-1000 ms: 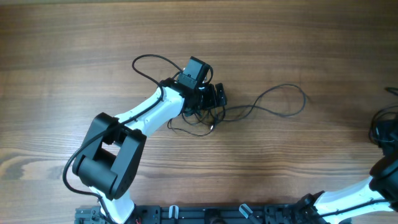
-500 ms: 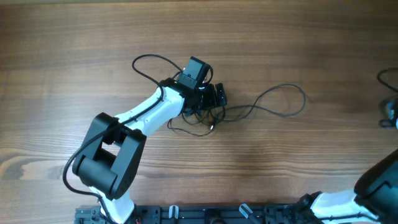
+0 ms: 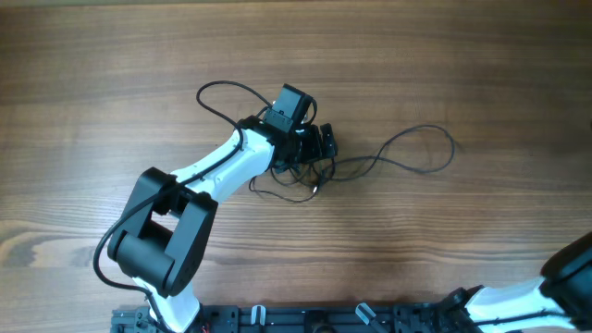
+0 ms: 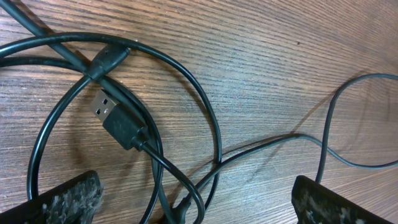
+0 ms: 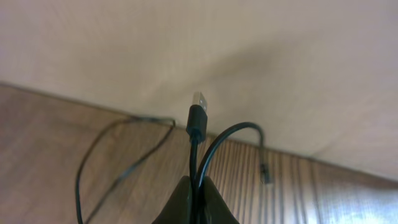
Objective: Untangle cables
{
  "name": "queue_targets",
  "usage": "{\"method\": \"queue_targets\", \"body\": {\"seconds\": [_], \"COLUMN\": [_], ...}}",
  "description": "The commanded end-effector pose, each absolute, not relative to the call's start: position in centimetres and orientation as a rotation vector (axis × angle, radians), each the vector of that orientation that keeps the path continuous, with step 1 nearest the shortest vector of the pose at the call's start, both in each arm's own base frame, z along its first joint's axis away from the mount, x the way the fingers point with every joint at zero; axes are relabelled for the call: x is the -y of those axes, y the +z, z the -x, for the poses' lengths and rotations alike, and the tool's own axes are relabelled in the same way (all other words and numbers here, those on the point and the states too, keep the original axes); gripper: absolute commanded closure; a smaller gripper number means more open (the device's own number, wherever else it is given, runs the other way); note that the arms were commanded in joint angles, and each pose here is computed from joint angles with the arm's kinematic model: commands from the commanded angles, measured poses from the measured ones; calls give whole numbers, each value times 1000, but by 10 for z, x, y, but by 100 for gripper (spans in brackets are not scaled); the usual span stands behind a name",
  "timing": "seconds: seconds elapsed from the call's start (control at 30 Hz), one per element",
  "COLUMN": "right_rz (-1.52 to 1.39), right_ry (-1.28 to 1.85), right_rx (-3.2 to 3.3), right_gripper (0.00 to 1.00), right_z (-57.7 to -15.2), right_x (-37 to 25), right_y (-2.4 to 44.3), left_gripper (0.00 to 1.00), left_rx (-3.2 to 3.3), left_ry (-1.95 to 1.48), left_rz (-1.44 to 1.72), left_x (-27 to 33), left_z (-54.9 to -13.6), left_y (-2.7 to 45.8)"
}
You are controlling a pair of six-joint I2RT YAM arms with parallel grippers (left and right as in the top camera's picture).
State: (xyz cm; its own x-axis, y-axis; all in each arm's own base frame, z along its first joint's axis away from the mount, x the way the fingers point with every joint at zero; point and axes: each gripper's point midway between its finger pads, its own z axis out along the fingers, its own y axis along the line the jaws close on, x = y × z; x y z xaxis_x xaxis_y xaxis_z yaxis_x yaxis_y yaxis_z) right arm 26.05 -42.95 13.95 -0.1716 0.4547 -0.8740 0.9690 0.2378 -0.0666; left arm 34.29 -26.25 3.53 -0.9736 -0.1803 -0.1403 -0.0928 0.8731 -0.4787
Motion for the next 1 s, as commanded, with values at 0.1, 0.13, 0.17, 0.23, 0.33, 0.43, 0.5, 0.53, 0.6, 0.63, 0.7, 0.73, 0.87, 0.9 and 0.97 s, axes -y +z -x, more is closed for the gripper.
{"method": "queue_targets", "body": {"seconds": [0.1, 0.13, 0.17, 0.23, 0.33, 0.43, 0.5, 0.53, 0.6, 0.63, 0.7, 0.73, 0.87, 0.9, 0.97], "right_rz": [-1311, -1308, -1305, -1303, -1305, -1275, -1233, -1207, -1182, -1186, -1215, -1219, -1264, -1275, -1296], "right_ry": [-658, -620, -577, -564, -562, -571, -559, -535, -490, -459, -432, -421, -392, -385, -368], "right_rx": [-1962, -1991, -2024, -2034, -2040, -1997, -1948, -1927, -1935, -1970, -2025, -2039, -2118, -2137, -2175], "right_gripper": [77, 51, 22, 0, 0, 0, 0, 0, 7, 16, 53, 53, 35, 37, 42], "right_z": [-278, -280, -283, -283, -281, -282, -287, -290, -295, -294, -290, -291, -289, -288, -287], "right_x": [426, 422, 416, 414, 410, 406, 403, 399, 393, 387, 381, 380, 378, 378, 377], "right_y": [43, 31, 22, 21, 32, 70, 103, 119, 123, 116, 99, 92, 47, 34, 7], "left_gripper": [0, 0, 0, 0, 0, 0, 0, 0, 0, 0, 0, 0, 0, 0, 0], "left_rx": [-2867, -2867, -2867, -2867, -2867, -2867, -2867, -2867, -2868, -2868, -2868, -2868, -2868, -2867, -2867], "left_ry": [-693, -693, -693, -693, -692, -692, -692, -692, -692, -692, -692, -692, -692, -692, -692], "left_rz": [186, 186, 186, 186, 186, 186, 186, 186, 186, 186, 186, 186, 186, 186, 186], "left_x": [261, 261, 261, 261, 261, 261, 261, 261, 261, 261, 261, 261, 261, 261, 261], "left_z": [-344, -344, -344, -344, -343, -343, -343, -343, -343, -343, -343, -343, -343, -343, -343], "left_y": [31, 31, 31, 31, 31, 31, 31, 31, 31, 31, 31, 31, 31, 31, 31]}}
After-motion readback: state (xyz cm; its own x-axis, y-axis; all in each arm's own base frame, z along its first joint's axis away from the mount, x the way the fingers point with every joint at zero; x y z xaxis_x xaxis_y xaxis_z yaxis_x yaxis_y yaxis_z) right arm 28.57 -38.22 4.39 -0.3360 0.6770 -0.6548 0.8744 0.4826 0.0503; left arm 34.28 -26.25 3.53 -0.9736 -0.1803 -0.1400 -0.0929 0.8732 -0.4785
